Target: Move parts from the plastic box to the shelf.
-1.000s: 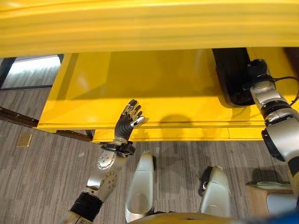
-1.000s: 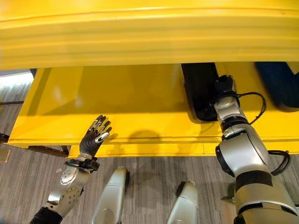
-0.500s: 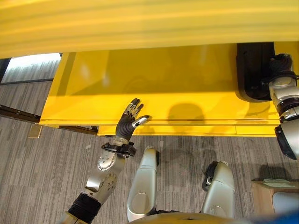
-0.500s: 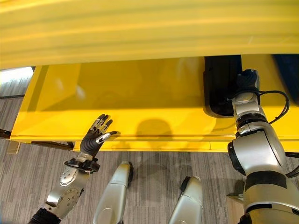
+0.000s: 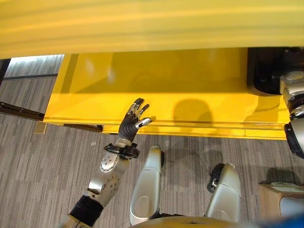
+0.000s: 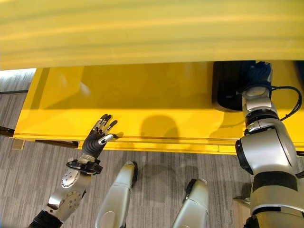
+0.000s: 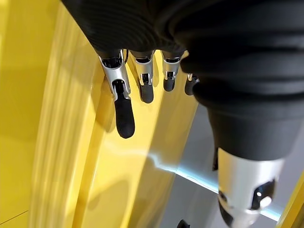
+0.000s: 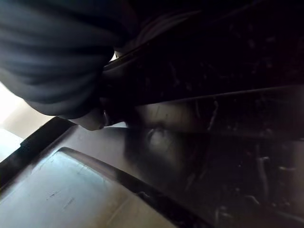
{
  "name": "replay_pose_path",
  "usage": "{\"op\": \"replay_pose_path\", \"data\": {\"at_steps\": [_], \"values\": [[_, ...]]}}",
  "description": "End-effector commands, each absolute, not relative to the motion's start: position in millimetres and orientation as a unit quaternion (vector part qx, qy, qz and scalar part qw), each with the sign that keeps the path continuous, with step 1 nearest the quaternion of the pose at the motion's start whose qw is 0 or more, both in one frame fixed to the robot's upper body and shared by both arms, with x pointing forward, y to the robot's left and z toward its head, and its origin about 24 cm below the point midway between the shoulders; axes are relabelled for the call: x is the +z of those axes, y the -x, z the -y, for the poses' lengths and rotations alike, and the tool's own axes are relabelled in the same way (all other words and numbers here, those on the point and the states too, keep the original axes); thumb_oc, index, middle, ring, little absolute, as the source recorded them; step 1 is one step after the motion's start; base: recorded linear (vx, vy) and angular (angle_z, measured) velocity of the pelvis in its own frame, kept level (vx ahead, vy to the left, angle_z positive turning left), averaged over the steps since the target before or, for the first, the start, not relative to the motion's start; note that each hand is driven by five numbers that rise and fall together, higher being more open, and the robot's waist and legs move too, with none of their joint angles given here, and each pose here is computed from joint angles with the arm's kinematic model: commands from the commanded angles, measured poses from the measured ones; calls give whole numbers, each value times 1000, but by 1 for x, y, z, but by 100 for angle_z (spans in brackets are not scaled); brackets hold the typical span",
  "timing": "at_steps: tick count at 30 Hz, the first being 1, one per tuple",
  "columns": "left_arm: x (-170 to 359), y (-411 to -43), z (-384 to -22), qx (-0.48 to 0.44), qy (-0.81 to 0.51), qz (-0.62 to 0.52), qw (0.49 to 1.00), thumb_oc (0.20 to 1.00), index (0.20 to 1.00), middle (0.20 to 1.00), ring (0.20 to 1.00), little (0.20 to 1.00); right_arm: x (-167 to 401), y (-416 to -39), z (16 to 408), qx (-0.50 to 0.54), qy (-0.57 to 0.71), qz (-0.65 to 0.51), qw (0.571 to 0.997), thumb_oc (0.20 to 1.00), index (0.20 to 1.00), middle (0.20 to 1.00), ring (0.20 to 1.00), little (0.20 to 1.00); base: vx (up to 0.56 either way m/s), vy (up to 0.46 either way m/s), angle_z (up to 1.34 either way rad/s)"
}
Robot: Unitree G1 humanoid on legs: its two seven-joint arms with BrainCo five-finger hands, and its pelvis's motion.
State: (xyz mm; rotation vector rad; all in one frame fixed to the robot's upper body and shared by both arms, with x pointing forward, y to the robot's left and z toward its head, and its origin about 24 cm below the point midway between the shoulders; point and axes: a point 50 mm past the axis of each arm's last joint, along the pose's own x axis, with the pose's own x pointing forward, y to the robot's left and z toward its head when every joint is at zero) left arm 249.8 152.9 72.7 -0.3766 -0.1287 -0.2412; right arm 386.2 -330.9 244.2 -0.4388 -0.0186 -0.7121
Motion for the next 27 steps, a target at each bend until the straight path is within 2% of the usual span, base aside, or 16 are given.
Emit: {"op": "replay_pose_path", "data": {"at_steps": [1, 11, 26, 27], "values": [[93, -249, -160, -121, 190, 112, 968, 1000, 1000, 1000, 1000, 1000, 299, -378, 337, -378, 190, 100, 901, 200, 200, 200, 200, 200, 9, 2, 7], [96, -248, -162, -111, 196, 119, 967, 1000, 1000, 1000, 1000, 1000, 313, -381, 328, -372, 189, 119, 901, 200, 200, 200, 200, 200, 6, 5, 4], [98, -248, -163, -109, 200, 122, 966, 1000, 1000, 1000, 1000, 1000, 306, -383, 325, -371, 176, 104, 906, 200, 200, 200, 200, 200, 0, 0, 0], [98, -249, -163, -110, 199, 122, 966, 1000, 1000, 1000, 1000, 1000, 305, -384, 325, -371, 174, 99, 907, 733, 733, 733, 733, 733, 0, 0, 0]]}}
